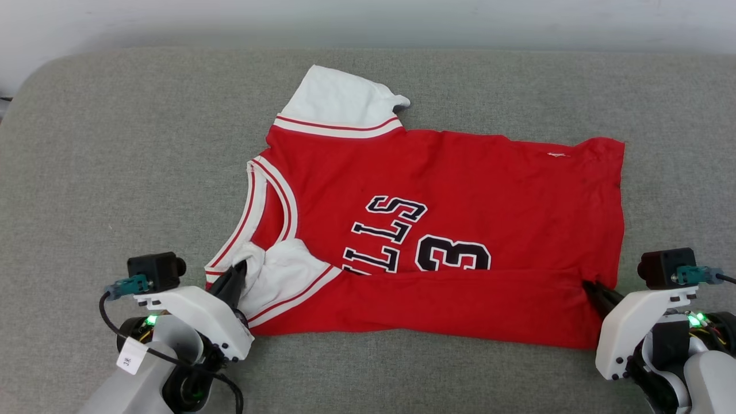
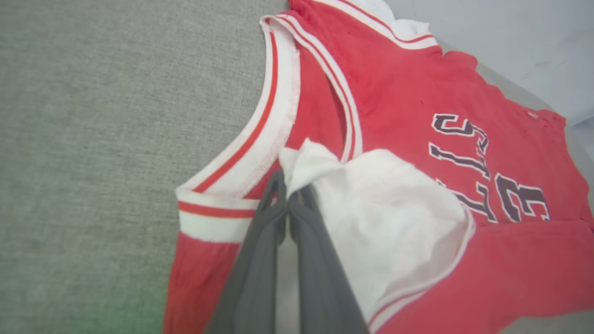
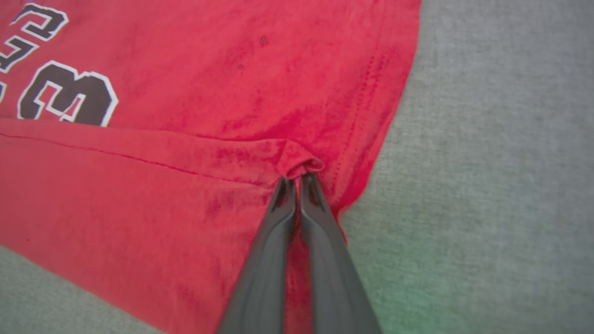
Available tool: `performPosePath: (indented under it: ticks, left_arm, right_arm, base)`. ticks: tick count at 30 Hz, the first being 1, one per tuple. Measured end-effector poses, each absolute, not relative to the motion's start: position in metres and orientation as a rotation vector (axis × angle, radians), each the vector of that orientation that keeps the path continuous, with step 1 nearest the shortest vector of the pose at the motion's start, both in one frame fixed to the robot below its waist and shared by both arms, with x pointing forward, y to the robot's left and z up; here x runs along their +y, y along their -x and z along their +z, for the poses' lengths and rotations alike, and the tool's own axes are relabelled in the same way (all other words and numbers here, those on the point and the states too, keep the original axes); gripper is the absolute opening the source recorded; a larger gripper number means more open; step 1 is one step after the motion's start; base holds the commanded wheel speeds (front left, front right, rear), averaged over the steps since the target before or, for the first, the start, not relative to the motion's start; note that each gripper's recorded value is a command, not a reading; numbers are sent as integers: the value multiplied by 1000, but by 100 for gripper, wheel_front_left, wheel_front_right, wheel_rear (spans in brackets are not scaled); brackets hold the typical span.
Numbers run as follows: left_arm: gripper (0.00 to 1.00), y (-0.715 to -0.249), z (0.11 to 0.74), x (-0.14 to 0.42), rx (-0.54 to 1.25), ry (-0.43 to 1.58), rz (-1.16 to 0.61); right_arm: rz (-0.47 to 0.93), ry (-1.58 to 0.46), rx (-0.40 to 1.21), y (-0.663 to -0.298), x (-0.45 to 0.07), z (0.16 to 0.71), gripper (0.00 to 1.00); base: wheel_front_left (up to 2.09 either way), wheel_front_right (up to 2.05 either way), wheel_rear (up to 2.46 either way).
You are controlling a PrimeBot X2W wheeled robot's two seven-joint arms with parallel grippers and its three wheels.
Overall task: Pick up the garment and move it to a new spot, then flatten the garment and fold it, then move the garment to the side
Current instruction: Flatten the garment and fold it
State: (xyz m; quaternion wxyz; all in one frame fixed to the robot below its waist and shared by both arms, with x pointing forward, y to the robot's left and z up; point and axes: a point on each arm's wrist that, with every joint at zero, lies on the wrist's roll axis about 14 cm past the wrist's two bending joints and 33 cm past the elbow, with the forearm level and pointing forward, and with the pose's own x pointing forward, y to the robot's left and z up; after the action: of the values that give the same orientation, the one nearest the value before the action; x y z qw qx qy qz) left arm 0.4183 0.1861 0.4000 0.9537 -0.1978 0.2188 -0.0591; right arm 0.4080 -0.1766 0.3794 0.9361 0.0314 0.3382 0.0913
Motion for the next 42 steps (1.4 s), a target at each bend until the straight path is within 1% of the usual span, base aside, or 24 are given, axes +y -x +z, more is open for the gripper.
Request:
performPosePath:
  ticks: [1, 2, 3, 4, 5, 8, 12, 16, 19, 22, 27, 34, 42]
  left_arm:
    - [0, -418, 396, 185, 459, 402, -123]
    - [12, -416, 392, 184, 477, 400, -124]
    - [40, -415, 390, 184, 483, 402, -125]
    - [78, -416, 390, 184, 478, 403, -122]
    - [100, -417, 390, 185, 476, 403, -120]
    - [100, -422, 399, 190, 431, 398, -104]
    - [100, -421, 412, 200, 391, 378, -86]
    - [100, -418, 428, 216, 355, 339, -62]
    - [100, -414, 440, 224, 340, 314, -57]
    - [100, -410, 451, 231, 349, 283, -65]
    - [100, -402, 461, 231, 434, 242, -125]
    - [100, -384, 457, 221, 675, 239, -230]
    - [100, -374, 428, 206, 915, 309, -255]
  right_arm:
    - [185, -70, 694, -408, -176, 377, 7]
    - [186, -85, 694, -409, -175, 376, 33]
    - [189, -84, 687, -410, -174, 376, 50]
    - [191, -83, 682, -411, -174, 377, 88]
    - [192, -90, 670, -412, -173, 379, 100]
    - [194, -108, 557, -422, -169, 398, 100]
    - [177, -122, 344, -433, -172, 440, 100]
    - [145, -102, 191, -427, -178, 472, 100]
    - [126, -97, 117, -419, -180, 490, 100]
    - [107, -102, 87, -406, -182, 498, 100]
    - [80, -99, 66, -392, -187, 507, 100]
    - [50, -102, 55, -381, -193, 514, 100]
    - [18, -110, 93, -384, -200, 502, 100]
  base:
    - [0, 0, 0]
    - [0, 0, 0]
    - [0, 0, 0]
    - [0, 0, 0]
    - [0, 0, 0]
    - [0, 0, 0]
    - [0, 0, 0]
    - [0, 0, 0]
    - [0, 0, 0]
    - [0, 0, 0]
    - [0, 0, 0]
    - [0, 0, 0]
    - [0, 0, 0]
